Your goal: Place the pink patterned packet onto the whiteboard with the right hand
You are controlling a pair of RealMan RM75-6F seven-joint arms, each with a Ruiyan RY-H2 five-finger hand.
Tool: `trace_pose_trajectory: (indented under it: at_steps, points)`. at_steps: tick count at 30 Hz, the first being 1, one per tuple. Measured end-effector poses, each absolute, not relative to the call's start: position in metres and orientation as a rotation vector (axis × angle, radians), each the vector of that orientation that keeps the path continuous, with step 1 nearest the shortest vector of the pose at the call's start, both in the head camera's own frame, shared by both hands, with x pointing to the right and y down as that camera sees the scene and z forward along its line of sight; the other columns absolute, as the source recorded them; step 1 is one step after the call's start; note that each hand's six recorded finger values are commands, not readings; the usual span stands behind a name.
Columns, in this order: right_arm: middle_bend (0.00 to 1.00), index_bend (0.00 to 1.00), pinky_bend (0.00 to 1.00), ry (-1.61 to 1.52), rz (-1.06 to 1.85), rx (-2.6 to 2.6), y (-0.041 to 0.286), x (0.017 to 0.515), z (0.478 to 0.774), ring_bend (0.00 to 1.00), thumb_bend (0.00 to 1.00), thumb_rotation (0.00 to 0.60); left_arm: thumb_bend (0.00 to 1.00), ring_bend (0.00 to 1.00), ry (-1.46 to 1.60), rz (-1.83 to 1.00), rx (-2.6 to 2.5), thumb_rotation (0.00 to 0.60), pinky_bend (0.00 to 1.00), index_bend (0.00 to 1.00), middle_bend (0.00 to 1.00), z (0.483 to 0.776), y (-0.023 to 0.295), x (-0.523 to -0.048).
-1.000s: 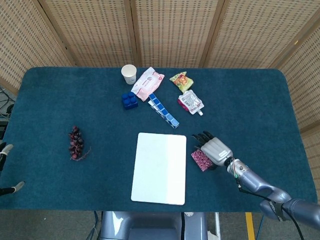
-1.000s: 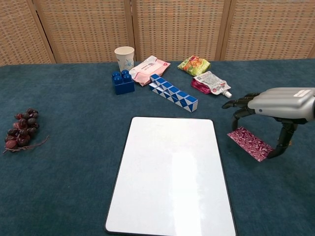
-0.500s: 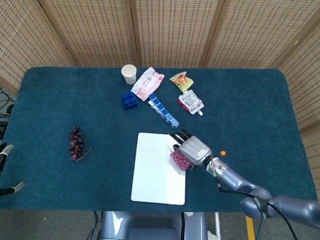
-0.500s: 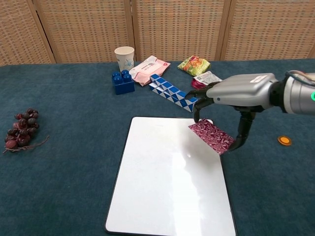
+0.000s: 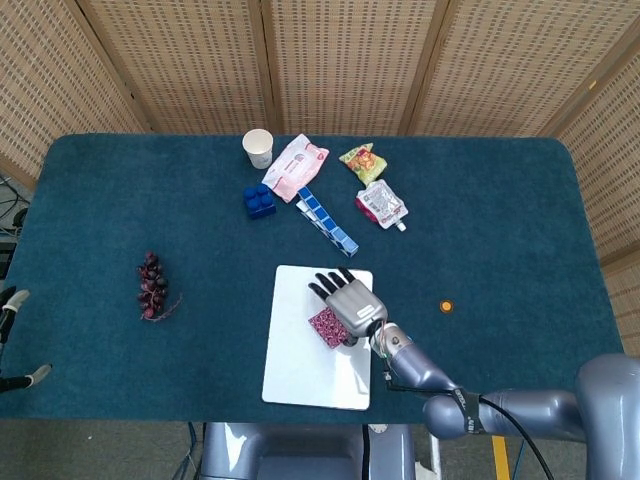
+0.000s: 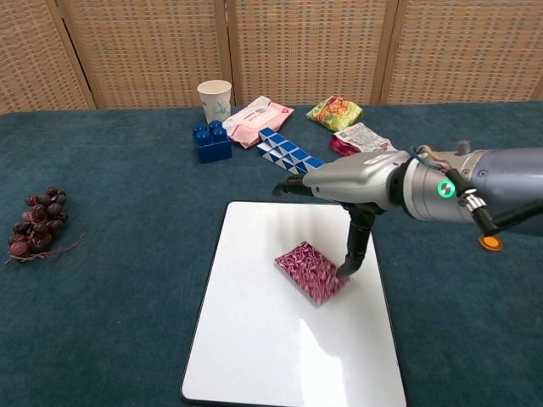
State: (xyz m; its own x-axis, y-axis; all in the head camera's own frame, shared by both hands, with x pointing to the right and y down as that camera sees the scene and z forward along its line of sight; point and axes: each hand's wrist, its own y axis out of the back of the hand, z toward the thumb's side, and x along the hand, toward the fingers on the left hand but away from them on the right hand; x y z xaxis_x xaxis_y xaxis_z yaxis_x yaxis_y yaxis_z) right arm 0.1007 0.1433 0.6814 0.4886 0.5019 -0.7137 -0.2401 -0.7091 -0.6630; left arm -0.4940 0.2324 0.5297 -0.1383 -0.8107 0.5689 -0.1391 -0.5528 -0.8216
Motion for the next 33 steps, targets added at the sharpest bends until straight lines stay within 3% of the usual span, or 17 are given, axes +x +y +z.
trace_pose_trajectory:
  at_steps: [8, 15, 22, 33]
  points:
    - [0.0, 0.01, 0.0, -0.242, 1.311, -1.962, 0.133, 0.106, 0.664, 0.0, 0.0, 0.6, 0.0, 0.0, 1.069, -1.742, -1.634, 0.6, 0.0, 0.0, 0.0, 0.53, 0.233, -0.494]
    - [0.0, 0.28, 0.0, -0.318, 1.329, -1.89, 0.111, 0.152, 0.655, 0.0, 0.04, 0.6, 0.0, 0.0, 1.07, -1.741, -1.636, 0.6, 0.0, 0.0, 0.0, 0.53, 0.232, -0.494]
    - [0.0, 0.35, 0.0, -0.422, 1.397, -1.857, 0.1, 0.219, 0.666, 0.0, 0.2, 0.6, 0.0, 0.0, 1.057, -1.743, -1.641, 0.6, 0.0, 0.0, 0.0, 0.531, 0.233, -0.491]
    - [0.0, 0.39, 0.0, -0.526, 1.483, -1.905, 0.114, 0.292, 0.698, 0.0, 0.22, 0.6, 0.0, 0.0, 1.05, -1.743, -1.641, 0.6, 0.0, 0.0, 0.0, 0.532, 0.234, -0.489]
